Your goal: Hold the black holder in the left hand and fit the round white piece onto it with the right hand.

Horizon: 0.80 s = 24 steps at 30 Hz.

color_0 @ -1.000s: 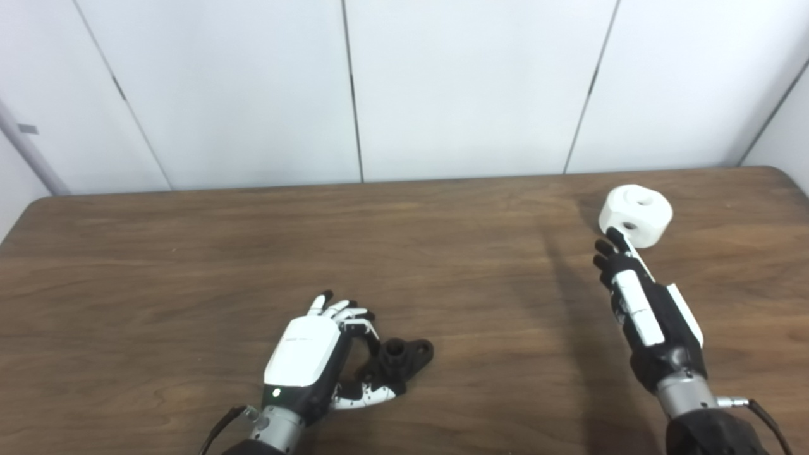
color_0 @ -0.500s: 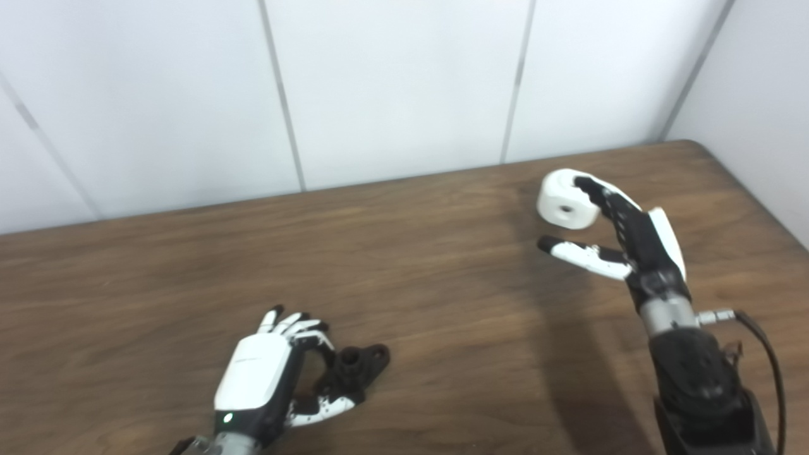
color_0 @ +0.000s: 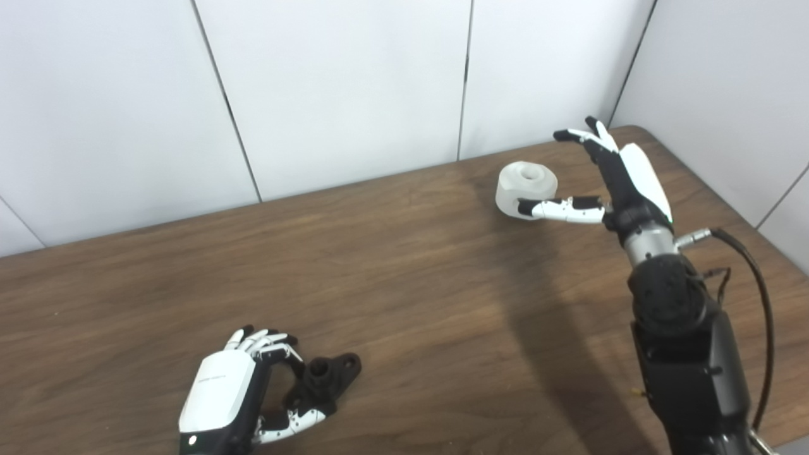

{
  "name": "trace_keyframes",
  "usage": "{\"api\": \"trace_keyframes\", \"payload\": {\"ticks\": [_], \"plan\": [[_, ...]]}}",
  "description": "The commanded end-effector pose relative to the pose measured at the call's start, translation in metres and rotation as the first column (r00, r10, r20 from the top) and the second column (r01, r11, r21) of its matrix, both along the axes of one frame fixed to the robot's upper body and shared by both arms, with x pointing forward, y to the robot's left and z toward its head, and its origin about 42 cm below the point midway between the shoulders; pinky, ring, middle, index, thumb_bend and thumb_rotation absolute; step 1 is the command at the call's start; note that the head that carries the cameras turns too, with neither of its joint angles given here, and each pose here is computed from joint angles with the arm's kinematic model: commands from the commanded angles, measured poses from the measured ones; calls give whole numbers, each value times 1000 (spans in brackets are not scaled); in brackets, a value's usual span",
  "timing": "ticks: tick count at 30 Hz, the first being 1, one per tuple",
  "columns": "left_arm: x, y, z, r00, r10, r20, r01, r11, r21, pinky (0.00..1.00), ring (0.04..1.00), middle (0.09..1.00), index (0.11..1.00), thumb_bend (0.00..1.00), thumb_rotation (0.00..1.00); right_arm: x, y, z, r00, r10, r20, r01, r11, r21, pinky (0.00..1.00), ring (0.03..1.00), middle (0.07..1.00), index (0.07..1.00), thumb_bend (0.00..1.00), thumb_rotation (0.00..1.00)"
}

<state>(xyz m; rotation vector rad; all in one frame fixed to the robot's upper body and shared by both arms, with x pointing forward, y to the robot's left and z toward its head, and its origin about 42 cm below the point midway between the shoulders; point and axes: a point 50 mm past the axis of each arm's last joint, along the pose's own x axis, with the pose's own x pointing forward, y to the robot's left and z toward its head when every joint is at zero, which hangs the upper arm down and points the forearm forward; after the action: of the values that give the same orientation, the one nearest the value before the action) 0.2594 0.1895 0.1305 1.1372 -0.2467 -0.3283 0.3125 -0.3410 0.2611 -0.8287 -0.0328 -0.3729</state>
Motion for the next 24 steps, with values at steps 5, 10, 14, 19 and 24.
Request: {"api": "trace_keyframes", "payload": {"ticks": [5,10,14,19,24], "plan": [[-7,7,-8,999,-11,-50,13,999,49,914,840,758,485,520,44,28,-15,27,1000,-25,-8,23,991,-129,972,1000,1000,805,900,283],[-8,7,-7,999,-7,-54,10,999,52,913,842,758,486,520,44,51,-29,30,996,-46,-83,29,980,-195,992,1000,1000,793,911,280],[-8,6,-7,999,-8,-53,11,998,57,913,843,758,486,520,44,67,-38,31,988,-56,-146,21,973,-229,995,1000,1000,793,925,270],[-9,6,-8,998,-4,-56,7,999,50,909,841,755,486,520,44,83,-49,31,972,-79,-221,17,962,-272,985,1000,1000,826,939,268],[-9,6,-8,999,-5,-55,7,999,51,909,840,754,486,520,44,94,-54,30,960,-101,-262,25,960,-278,1000,1000,1000,843,969,264]]}}
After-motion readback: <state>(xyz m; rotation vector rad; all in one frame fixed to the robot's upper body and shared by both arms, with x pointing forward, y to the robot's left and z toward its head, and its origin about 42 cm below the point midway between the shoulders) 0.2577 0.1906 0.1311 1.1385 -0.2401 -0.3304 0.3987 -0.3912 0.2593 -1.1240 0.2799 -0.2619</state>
